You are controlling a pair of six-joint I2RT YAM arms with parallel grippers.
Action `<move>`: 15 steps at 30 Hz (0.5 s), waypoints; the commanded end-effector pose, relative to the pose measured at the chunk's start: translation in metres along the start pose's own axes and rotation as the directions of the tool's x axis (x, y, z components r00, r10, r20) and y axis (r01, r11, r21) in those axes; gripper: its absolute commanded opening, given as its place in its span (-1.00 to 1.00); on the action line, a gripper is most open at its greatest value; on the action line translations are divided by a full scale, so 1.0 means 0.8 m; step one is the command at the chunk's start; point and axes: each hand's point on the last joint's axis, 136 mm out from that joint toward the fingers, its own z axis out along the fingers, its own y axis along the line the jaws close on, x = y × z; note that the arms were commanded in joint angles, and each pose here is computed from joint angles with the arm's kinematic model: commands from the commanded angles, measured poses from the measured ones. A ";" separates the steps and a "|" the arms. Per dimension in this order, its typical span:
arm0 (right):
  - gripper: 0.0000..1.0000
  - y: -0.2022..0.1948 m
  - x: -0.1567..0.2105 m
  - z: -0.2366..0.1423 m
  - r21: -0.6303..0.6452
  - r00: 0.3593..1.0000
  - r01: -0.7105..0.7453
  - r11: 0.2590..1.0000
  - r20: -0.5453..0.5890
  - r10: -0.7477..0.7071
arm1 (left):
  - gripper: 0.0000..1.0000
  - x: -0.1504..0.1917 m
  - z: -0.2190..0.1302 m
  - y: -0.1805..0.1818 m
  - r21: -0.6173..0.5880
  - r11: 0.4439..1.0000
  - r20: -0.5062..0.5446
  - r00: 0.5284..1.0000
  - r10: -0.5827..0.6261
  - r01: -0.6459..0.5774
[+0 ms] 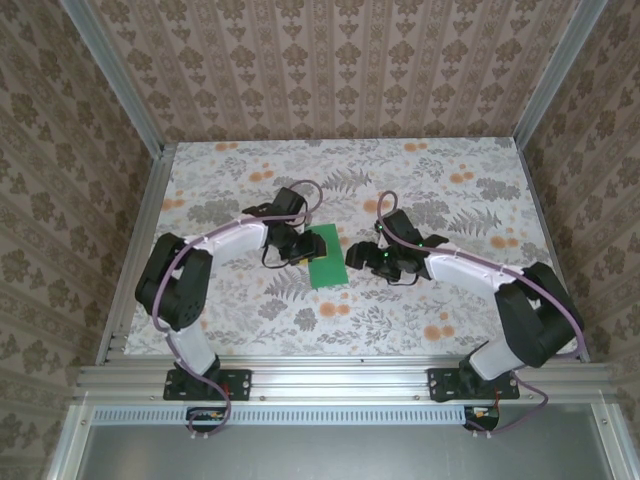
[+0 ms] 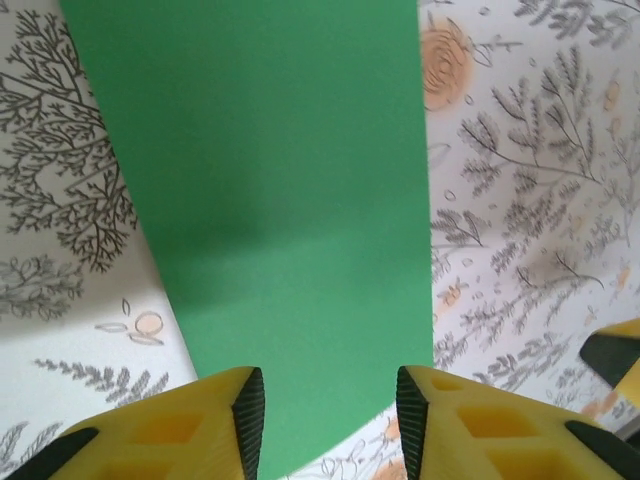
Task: Fold a paper plane with a square sheet of paper (pick it up from the middle)
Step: Rotate the paper at the center of the table, then move the paper to the center of the table.
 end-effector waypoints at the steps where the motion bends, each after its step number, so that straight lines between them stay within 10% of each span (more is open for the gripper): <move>1: 0.51 0.018 0.003 0.010 -0.038 0.999 0.020 0.999 -0.045 -0.022 | -0.31 -0.010 0.012 0.005 -0.003 1.000 -0.009 1.000 -0.004 0.004; 15: 0.10 0.032 0.013 0.052 -0.071 0.985 -0.003 0.997 -0.171 -0.009 | -0.73 0.004 0.046 0.055 -0.099 0.993 -0.068 0.995 -0.072 0.065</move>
